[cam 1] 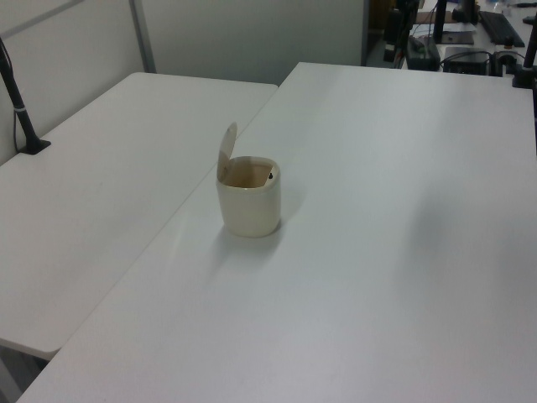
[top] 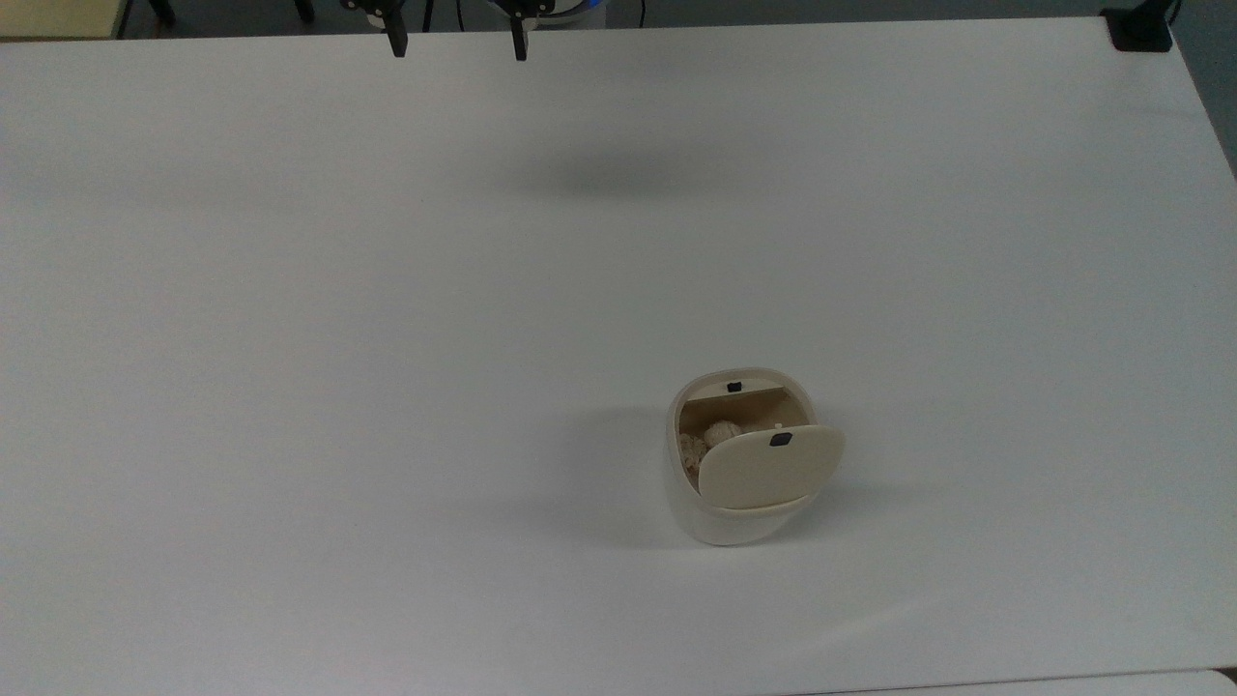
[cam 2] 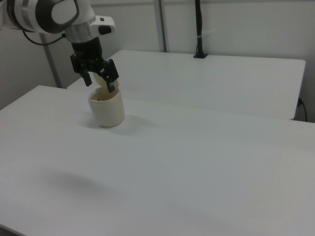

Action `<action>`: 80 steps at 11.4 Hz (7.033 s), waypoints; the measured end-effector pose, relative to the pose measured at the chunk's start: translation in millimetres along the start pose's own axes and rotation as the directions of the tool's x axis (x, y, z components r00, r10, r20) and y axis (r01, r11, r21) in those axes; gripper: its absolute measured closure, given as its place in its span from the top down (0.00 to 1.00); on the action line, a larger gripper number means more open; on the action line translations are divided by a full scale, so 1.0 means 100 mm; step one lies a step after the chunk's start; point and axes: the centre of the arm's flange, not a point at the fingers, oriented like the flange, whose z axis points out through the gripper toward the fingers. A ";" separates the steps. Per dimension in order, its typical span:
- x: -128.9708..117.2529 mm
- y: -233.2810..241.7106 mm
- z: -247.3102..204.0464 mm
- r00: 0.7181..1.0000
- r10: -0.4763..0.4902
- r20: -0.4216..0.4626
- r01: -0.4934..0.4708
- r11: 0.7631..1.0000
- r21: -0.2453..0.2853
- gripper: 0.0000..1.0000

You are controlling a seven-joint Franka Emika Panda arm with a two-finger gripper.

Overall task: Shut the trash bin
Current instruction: 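Move the gripper from rest toward the cream trash bin, then lower the gripper onto the raised edge of the open lid, then push the lid edge with the gripper, swinging it down over the opening, then press the gripper down on the lid until it sits flat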

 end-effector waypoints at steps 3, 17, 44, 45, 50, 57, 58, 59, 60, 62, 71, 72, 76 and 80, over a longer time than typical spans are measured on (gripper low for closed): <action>0.00 -0.01 0.00 1.000 -0.001 0.001 0.001 1.000 0.000 1.00; 0.39 -0.96 0.46 0.948 0.299 -0.112 -0.294 0.954 0.054 0.23; 1.56 -2.23 1.55 0.588 0.729 -0.349 -0.461 0.657 0.597 0.01; 1.55 -2.25 1.55 0.592 0.725 -0.352 -0.457 0.662 0.595 0.01; 1.48 -2.27 1.43 0.599 0.707 -0.376 -0.438 0.682 0.585 0.01; 1.41 -2.20 1.48 0.606 0.701 -0.377 -0.449 0.692 0.565 0.01; 1.41 -2.20 1.48 0.606 0.701 -0.377 -0.449 0.692 0.565 0.01; 1.41 -2.20 1.49 0.607 0.700 -0.377 -0.450 0.693 0.564 0.01; 1.40 -2.20 1.52 0.608 0.700 -0.375 -0.453 0.694 0.560 0.01; 1.38 -2.20 1.58 0.615 0.691 -0.379 -0.454 0.704 0.547 0.01; 1.15 -1.96 1.72 0.684 0.616 -0.391 -0.461 0.780 0.423 0.01; 1.15 -1.94 1.75 0.689 0.613 -0.387 -0.465 0.783 0.413 0.01; 1.10 -1.91 1.85 0.714 0.589 -0.378 -0.462 0.803 0.376 0.01; 1.01 -1.98 1.95 0.757 0.550 -0.353 -0.450 0.830 0.328 0.01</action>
